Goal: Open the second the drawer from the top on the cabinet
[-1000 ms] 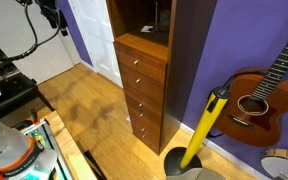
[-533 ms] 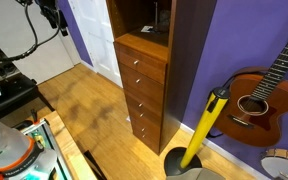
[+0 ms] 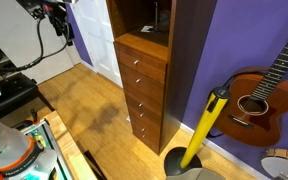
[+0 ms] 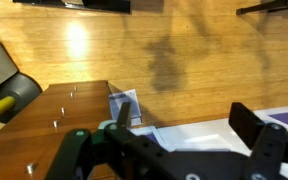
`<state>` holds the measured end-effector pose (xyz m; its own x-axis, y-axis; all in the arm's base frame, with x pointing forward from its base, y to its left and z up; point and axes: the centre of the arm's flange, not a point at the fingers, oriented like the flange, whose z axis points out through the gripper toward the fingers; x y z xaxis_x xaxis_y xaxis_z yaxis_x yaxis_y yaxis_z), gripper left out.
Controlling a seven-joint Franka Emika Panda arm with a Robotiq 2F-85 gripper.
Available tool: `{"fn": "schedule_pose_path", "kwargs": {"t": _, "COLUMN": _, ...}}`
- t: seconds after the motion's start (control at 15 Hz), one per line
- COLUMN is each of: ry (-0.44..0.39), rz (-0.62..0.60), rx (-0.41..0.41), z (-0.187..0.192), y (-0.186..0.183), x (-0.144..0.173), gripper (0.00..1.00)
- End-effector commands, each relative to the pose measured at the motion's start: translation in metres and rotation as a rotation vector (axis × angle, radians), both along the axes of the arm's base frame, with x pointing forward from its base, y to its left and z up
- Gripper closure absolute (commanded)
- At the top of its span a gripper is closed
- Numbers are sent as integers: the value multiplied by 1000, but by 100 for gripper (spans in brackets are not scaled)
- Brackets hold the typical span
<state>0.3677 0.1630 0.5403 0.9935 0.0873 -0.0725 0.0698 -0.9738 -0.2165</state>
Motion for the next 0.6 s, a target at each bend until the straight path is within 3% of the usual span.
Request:
{"fn": "schedule_pose_path", "kwargs": {"t": 0.0, "ry": 101, "rz": -21, "rx": 17, "z": -56, "y": -32, "x": 16, "gripper": 0}}
{"fn": "schedule_pose_path", "kwargs": {"t": 0.07, "ry": 104, "rz": -32, "rx": 13, "z": -68, "y": -41, "x": 19, "gripper": 0}}
{"fn": "schedule_pose_path", "kwargs": {"t": 0.13, "ry": 83, "rz": -24, "rx": 2, "z": -43, "y": -29, "x": 12, "gripper": 0}}
{"fn": "schedule_pose_path", "kwargs": {"t": 0.27, "ry": 112, "rz": -34, "rx": 3, "z": -62, "y": -40, "x": 18, "gripper": 0}}
{"fn": "schedule_pose_path", "kwargs": {"t": 0.53, "ry": 116, "rz": -33, "rx": 3, "z": -65, "y": -40, "x": 20, "gripper": 0}}
